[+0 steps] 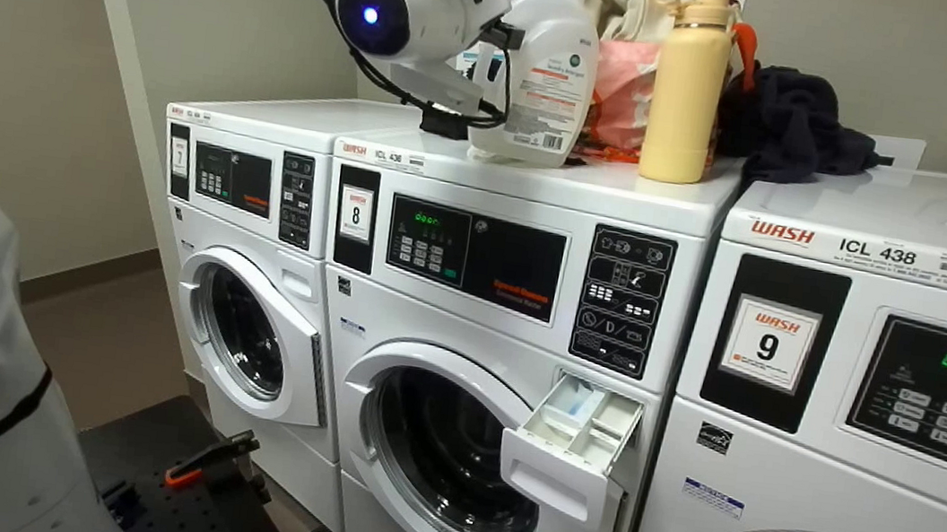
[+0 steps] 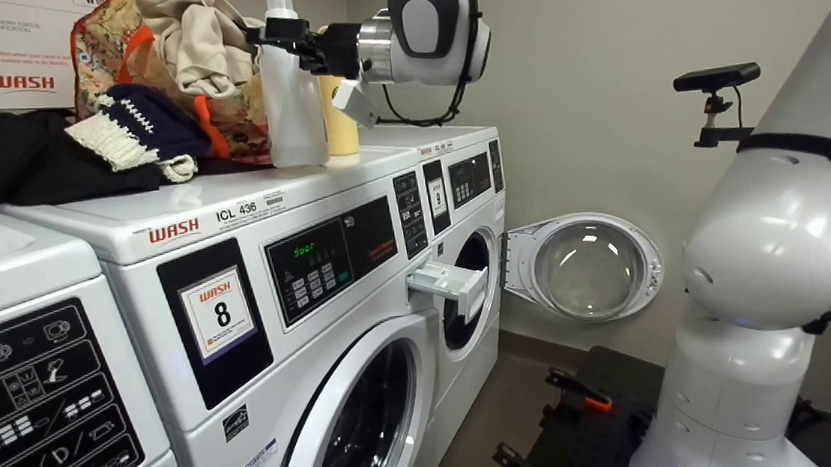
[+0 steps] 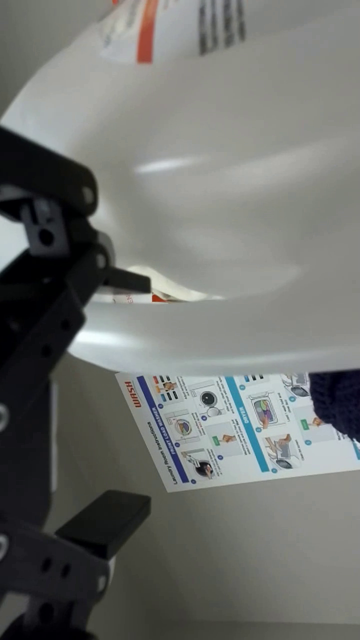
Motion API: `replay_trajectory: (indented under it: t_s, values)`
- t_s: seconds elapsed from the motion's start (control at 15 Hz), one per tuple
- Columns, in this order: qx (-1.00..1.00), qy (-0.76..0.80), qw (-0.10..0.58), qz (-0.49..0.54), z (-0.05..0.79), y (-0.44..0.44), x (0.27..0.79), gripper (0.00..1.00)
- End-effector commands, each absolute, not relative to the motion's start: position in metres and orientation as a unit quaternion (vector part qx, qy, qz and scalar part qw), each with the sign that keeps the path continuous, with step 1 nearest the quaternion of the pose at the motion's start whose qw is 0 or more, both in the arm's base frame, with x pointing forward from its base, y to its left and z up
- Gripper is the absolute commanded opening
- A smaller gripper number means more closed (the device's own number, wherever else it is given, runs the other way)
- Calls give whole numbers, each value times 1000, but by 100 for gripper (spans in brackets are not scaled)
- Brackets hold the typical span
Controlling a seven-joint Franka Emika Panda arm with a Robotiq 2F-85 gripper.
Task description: Pour some liquid from the white container into the washing machine soap chamber
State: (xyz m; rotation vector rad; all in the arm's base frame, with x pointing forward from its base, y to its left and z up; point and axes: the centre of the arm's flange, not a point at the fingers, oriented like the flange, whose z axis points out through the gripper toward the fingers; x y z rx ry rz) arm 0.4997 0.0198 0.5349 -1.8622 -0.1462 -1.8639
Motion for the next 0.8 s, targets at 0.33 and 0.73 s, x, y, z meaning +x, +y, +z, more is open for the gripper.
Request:
replay_trajectory:
  t_s: [0.33,0.73]
  values:
    - [-713,-18,226,-663,545,14,480,100]
    - [-743,5,179,-645,548,4,461,100]
